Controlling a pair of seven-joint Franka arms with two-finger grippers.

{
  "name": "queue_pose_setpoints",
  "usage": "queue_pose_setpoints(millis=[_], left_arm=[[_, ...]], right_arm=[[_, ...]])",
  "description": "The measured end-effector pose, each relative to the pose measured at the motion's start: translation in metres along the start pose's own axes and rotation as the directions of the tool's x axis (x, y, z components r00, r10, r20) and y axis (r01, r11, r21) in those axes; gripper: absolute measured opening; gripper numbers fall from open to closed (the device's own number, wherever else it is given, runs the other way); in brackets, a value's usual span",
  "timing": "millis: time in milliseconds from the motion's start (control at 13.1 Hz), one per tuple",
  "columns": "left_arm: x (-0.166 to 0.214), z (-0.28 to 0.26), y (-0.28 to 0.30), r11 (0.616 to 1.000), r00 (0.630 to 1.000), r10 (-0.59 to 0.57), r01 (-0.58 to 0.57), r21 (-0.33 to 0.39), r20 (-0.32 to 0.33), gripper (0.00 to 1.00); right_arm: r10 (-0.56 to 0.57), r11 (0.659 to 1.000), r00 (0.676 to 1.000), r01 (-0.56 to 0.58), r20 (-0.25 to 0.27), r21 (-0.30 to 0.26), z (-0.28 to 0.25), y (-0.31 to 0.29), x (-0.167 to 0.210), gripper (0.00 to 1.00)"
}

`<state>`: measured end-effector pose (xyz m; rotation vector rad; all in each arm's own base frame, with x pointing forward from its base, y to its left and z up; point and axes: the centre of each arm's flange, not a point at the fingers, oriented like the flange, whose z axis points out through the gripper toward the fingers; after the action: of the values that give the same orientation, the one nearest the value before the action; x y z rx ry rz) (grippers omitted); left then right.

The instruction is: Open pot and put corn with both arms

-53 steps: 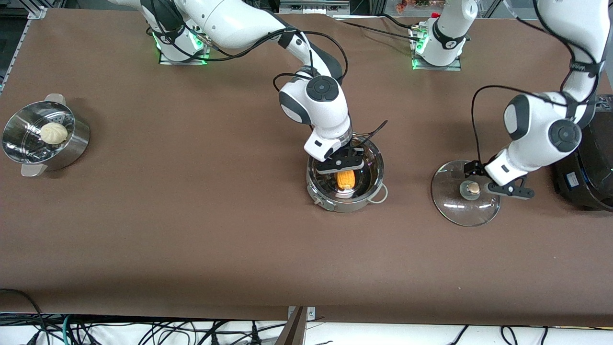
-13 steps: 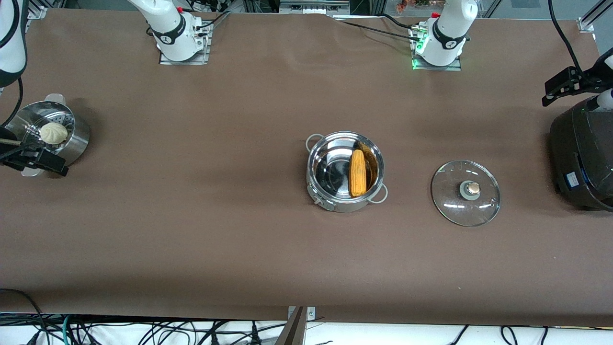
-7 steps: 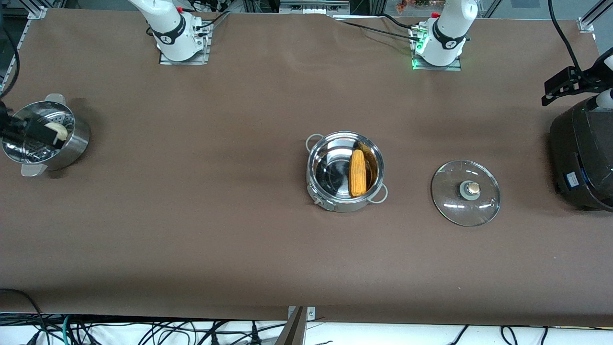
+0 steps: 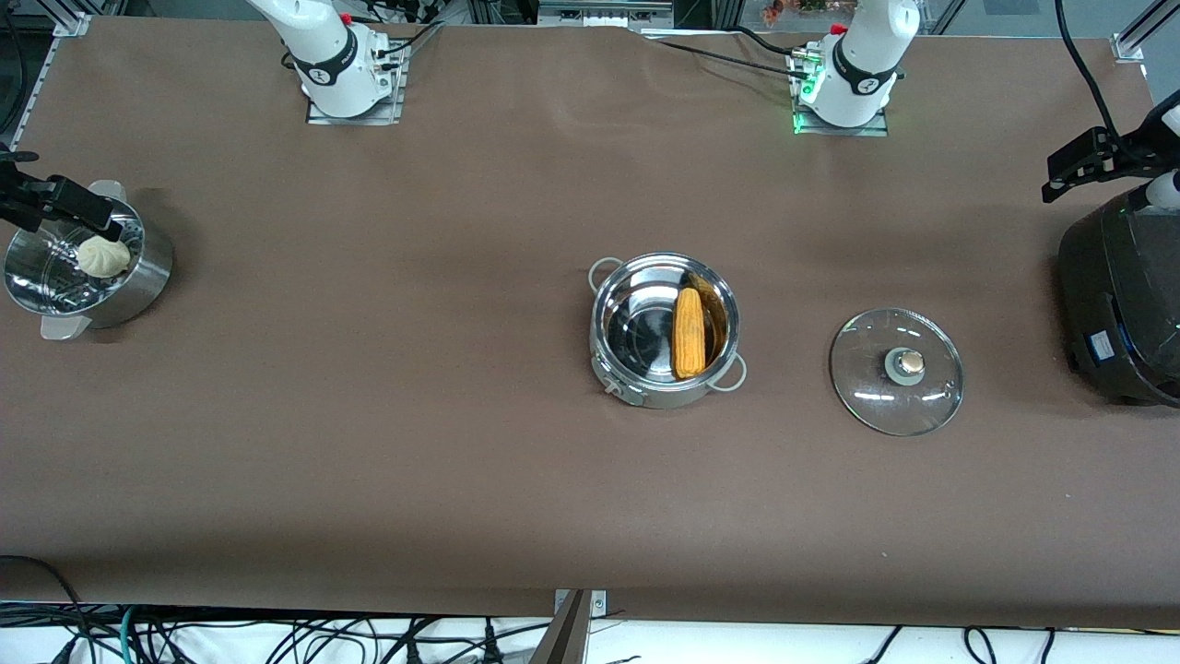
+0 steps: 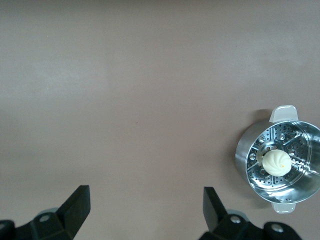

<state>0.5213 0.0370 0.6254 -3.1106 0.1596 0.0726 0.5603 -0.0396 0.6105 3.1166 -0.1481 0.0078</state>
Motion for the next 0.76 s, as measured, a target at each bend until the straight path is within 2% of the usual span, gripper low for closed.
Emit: queue_pose_setpoints(millis=[534,763], left_arm=[[0.000,-0.001,0.000,1.000,1.000,0.000,0.000,0.000,-0.001,1.00],[0.000,-0.001,0.000,1.000,1.000,0.000,0.000,0.000,-0.001,1.00]], right_arm=[[-0.049,0.999,0.998,0.050,0.042,-0.014,0.003,-0.025,-0.006,1.00],[-0.079,0.996,0.995,0.081,0.052,-0.040,0.008,-0.040,-0.004,1.00]])
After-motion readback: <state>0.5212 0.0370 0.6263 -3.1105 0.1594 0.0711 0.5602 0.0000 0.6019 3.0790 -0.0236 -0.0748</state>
